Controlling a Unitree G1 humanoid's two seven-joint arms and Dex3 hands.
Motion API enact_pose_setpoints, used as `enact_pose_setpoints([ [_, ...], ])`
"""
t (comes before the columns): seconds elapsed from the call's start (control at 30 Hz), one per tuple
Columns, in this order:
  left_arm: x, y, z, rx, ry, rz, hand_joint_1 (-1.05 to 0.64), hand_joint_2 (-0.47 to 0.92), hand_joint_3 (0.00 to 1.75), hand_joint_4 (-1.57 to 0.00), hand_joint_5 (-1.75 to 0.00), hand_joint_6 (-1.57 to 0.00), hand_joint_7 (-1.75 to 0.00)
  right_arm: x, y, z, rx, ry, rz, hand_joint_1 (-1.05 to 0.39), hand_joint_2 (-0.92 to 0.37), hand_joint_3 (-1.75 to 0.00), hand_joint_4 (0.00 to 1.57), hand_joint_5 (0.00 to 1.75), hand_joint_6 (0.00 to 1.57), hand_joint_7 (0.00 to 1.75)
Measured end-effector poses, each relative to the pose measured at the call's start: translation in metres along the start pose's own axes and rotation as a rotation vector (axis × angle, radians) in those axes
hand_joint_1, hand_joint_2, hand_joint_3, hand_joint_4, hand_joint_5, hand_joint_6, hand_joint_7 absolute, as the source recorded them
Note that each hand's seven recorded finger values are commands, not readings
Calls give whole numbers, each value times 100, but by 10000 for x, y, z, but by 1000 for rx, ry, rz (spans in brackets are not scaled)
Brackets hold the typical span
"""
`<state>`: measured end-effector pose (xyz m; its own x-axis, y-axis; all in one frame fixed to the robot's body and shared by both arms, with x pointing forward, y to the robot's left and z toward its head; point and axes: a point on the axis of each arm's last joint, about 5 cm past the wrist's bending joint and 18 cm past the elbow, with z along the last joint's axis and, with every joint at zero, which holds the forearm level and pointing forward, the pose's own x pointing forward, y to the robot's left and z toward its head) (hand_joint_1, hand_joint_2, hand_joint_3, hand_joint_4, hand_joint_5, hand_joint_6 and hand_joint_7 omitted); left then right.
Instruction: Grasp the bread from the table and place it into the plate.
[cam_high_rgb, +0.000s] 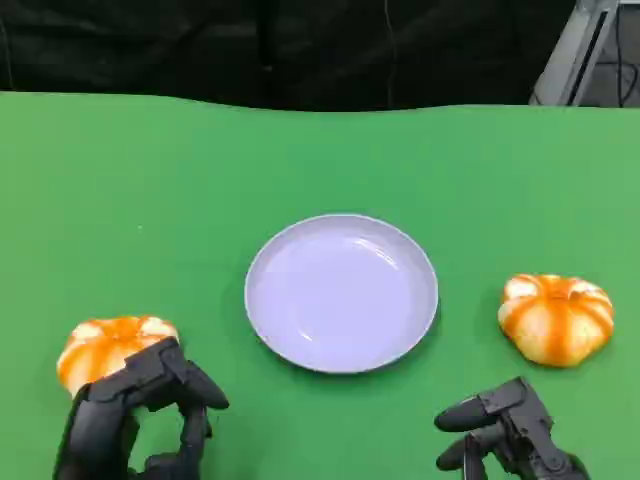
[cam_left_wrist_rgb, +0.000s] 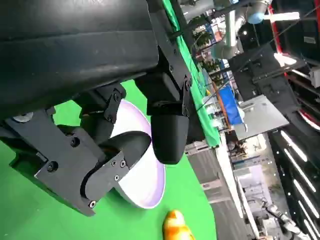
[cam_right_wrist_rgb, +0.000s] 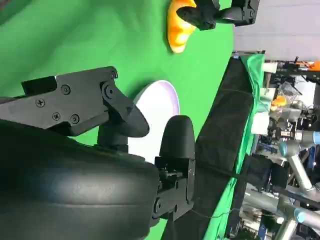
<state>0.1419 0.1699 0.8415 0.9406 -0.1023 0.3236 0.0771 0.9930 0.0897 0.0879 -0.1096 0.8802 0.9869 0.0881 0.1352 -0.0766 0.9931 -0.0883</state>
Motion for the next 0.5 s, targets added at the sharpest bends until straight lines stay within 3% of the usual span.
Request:
enact_pose_setpoints([
  [0.5, 4, -4, -4, 4, -3, -4, -13, 37, 144, -84, -168, -79, -142, 7, -1, 1, 1, -3, 1, -7, -92, -98, 12, 175, 0, 175],
])
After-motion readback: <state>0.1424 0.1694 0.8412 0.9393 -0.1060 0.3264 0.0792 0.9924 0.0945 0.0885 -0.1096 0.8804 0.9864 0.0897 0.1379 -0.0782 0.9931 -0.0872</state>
